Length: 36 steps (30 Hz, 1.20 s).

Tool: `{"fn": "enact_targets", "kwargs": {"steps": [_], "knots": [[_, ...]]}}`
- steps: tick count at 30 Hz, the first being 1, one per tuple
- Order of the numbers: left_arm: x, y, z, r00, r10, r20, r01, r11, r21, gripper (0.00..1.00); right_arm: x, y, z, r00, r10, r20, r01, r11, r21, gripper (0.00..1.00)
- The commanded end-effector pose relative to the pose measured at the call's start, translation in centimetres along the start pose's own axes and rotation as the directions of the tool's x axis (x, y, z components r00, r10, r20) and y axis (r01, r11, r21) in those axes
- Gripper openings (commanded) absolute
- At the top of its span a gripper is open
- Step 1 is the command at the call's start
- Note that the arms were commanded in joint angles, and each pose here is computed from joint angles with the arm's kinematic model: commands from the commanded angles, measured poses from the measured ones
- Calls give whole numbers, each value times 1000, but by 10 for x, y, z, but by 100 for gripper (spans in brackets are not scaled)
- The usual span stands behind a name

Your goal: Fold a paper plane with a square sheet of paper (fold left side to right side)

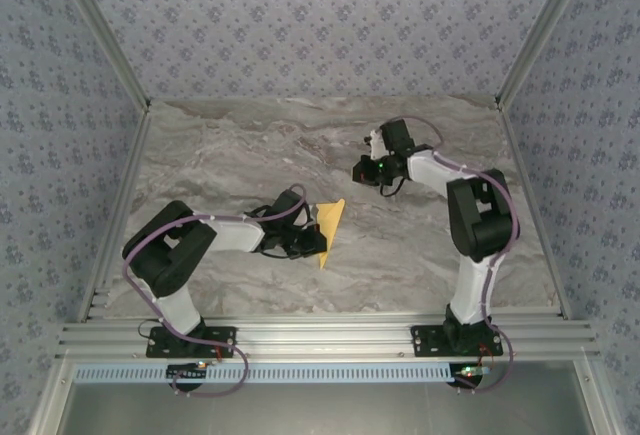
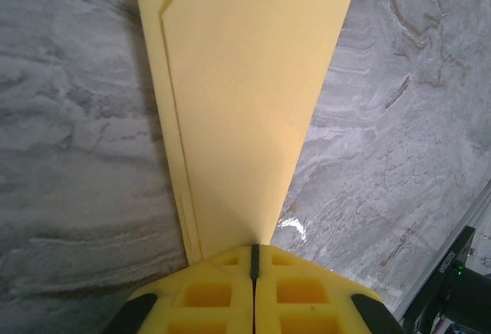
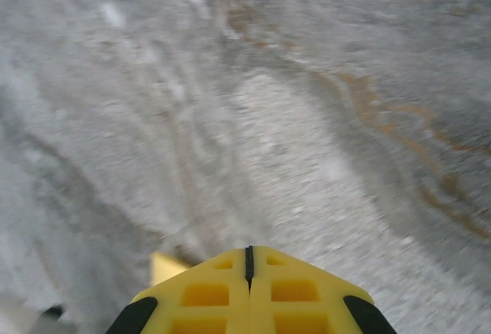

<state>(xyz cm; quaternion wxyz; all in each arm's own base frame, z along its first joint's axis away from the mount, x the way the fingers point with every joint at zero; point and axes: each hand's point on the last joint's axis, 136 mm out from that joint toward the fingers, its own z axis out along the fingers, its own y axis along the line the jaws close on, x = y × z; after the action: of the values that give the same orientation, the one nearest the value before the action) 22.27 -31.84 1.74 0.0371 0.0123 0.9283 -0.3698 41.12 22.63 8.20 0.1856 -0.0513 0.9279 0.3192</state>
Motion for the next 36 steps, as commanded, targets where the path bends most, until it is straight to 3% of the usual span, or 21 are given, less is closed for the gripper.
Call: {"fn": "enact_targets", "kwargs": {"steps": [1,7,14,20,27,36], "knots": [[16,25,-1,998,-51,-39,46,992,-120,6,34,31,-7,999,-12,-37,9,997,-76,3],[13,19,-2,998,-45,-38,41,994,-106,8,83,57,20,993,4,-119,-23,988,-154,3],[7,1,-7,1000,-15,-23,14,998,-57,10,108,30,50,976,63,-210,-73,996,-43,3],[0,-33,-26,999,43,9,-43,999,31,17,122,10,53,962,83,-261,-72,996,53,4],[0,-66,-34,996,86,-9,-84,989,123,20,123,7,53,960,75,-269,-58,996,71,4],[8,-38,-17,998,45,-33,-44,998,43,21,124,6,53,959,68,-276,-46,995,83,3]]}}
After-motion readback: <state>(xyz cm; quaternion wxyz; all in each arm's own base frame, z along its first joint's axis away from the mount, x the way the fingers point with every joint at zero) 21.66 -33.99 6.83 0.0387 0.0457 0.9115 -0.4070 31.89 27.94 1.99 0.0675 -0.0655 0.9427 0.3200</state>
